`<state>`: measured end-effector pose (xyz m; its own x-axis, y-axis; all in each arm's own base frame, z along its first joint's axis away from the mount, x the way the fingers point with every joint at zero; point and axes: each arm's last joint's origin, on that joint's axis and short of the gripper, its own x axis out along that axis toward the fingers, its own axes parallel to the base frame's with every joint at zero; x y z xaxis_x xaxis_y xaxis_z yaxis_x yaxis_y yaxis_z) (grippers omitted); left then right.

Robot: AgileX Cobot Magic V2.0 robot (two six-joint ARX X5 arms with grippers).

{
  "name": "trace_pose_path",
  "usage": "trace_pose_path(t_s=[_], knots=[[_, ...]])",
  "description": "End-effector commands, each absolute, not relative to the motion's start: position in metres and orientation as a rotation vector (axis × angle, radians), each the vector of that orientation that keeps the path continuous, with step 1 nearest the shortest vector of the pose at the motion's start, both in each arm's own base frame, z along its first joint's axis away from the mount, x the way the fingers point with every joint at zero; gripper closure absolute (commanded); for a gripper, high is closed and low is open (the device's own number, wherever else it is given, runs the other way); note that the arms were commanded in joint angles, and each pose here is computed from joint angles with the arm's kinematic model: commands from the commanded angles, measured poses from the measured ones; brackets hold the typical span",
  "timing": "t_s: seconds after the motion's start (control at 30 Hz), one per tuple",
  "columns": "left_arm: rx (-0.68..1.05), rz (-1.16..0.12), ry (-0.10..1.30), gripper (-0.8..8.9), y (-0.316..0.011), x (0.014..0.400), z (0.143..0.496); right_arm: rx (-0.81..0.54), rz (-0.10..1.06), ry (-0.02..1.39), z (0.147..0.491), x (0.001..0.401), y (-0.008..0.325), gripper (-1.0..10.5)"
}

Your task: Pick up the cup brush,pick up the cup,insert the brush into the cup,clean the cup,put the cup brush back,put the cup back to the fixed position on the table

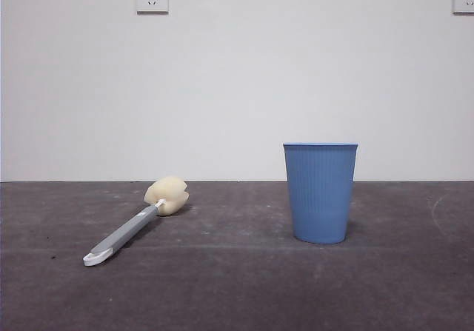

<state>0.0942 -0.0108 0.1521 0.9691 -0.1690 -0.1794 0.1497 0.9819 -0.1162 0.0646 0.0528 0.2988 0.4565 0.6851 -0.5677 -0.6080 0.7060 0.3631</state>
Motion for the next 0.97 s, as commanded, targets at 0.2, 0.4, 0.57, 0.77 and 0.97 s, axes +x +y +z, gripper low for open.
trace_pose_path(t_s=[0.2, 0.4, 0.57, 0.77, 0.97], knots=[[-0.107, -0.16, 0.203, 8.17, -0.011, 0.095, 0.148, -0.071, 0.693, 0.435, 0.313, 0.059, 0.039, 9.4], [-0.107, -0.159, 0.202, 8.17, -0.011, 0.095, 0.148, -0.142, 0.519, 0.189, 0.326, 0.053, 0.026, 9.4], [-0.107, -0.159, 0.202, 8.16, -0.011, 0.095, 0.148, -0.166, 0.442, 0.118, 0.319, 0.056, 0.022, 9.4], [-0.107, -0.159, 0.202, 8.16, -0.011, 0.095, 0.148, -0.099, 0.356, 0.002, 0.293, 0.064, 0.02, 9.4], [-0.107, -0.159, 0.202, 8.17, -0.011, 0.095, 0.148, -0.069, 0.274, -0.021, 0.249, 0.076, 0.016, 9.4]])
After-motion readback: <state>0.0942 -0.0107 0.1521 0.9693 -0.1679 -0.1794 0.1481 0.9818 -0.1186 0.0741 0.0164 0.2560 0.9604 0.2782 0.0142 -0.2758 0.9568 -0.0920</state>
